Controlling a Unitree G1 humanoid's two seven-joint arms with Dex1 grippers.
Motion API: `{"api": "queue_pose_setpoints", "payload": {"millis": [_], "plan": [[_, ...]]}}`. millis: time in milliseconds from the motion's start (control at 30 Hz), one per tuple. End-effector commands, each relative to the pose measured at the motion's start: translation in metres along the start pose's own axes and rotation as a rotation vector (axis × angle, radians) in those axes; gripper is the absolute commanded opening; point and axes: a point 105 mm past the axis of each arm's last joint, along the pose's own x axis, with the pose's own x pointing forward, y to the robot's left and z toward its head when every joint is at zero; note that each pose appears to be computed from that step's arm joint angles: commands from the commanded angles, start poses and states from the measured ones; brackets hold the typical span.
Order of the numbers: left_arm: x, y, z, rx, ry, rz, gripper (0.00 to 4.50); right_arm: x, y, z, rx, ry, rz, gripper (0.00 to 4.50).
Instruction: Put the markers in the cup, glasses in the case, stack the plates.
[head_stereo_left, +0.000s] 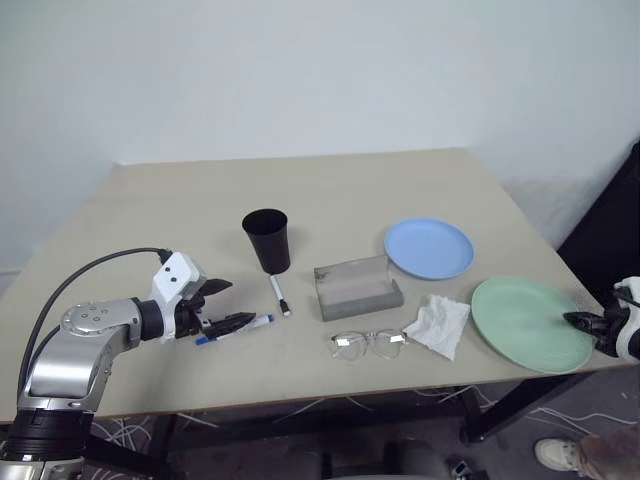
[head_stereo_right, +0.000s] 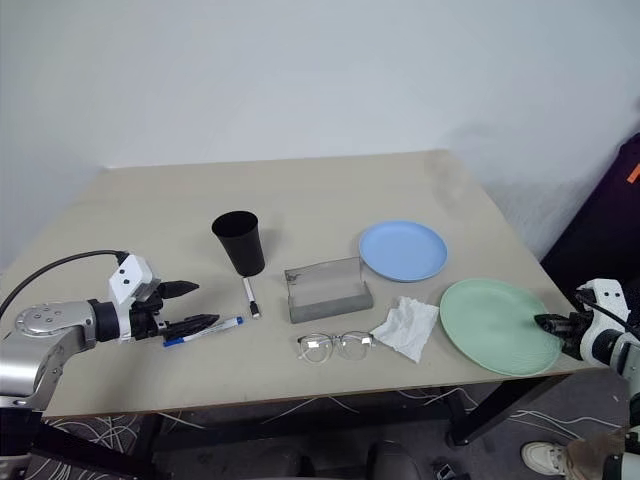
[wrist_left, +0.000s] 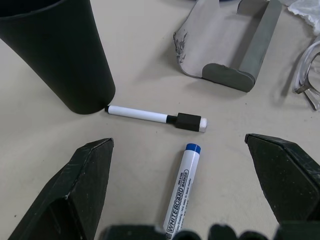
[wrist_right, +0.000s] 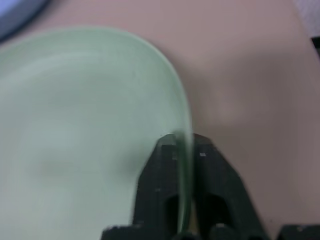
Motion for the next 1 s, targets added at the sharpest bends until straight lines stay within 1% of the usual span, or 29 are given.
{"api": "queue_pose_setpoints", "payload": {"millis": [33, 200, 300, 433, 500, 600, 733, 833, 900, 1000], "plan": [[-0.003, 0.001, 0.014, 0.038, -0.035, 0.011, 4.5, -0.004, -0.004, 0.008, -0.02, -0.016, -0.025, 0.03], [-0.002, 0.0, 0.014, 0.035, -0.035, 0.011, 4.5, -0.005, -0.004, 0.011, 0.014, -0.034, -0.015, 0.03], [-0.002, -0.001, 0.013, 0.031, -0.035, 0.011, 4.5, -0.008, 0.001, 0.023, 0.104, -0.089, 0.038, 0.03], [-0.002, -0.001, 0.012, 0.026, -0.035, 0.017, 4.5, -0.02, 0.003, 0.063, 0.339, -0.265, 0.125, 0.03], [-0.002, -0.001, 0.011, 0.026, -0.035, 0.018, 4.5, -0.022, 0.003, 0.071, 0.384, -0.298, 0.14, 0.03], [-0.002, -0.001, 0.012, 0.025, -0.036, 0.02, 4.5, -0.02, 0.013, 0.087, 0.402, -0.339, 0.192, 0.03], [-0.002, 0.0, 0.012, 0.026, -0.038, 0.022, 4.5, -0.01, 0.035, 0.106, 0.375, -0.355, 0.244, 0.03], [-0.002, 0.001, 0.013, 0.026, -0.039, 0.025, 4.5, 0.006, 0.062, 0.128, 0.329, -0.366, 0.248, 0.03], [-0.002, 0.001, 0.013, 0.027, -0.039, 0.026, 4.5, 0.013, 0.078, 0.141, 0.332, -0.38, 0.26, 0.03], [-0.001, 0.002, 0.014, 0.028, -0.04, 0.028, 4.5, 0.037, 0.119, 0.167, 0.274, -0.38, 0.24, 0.03]]}}
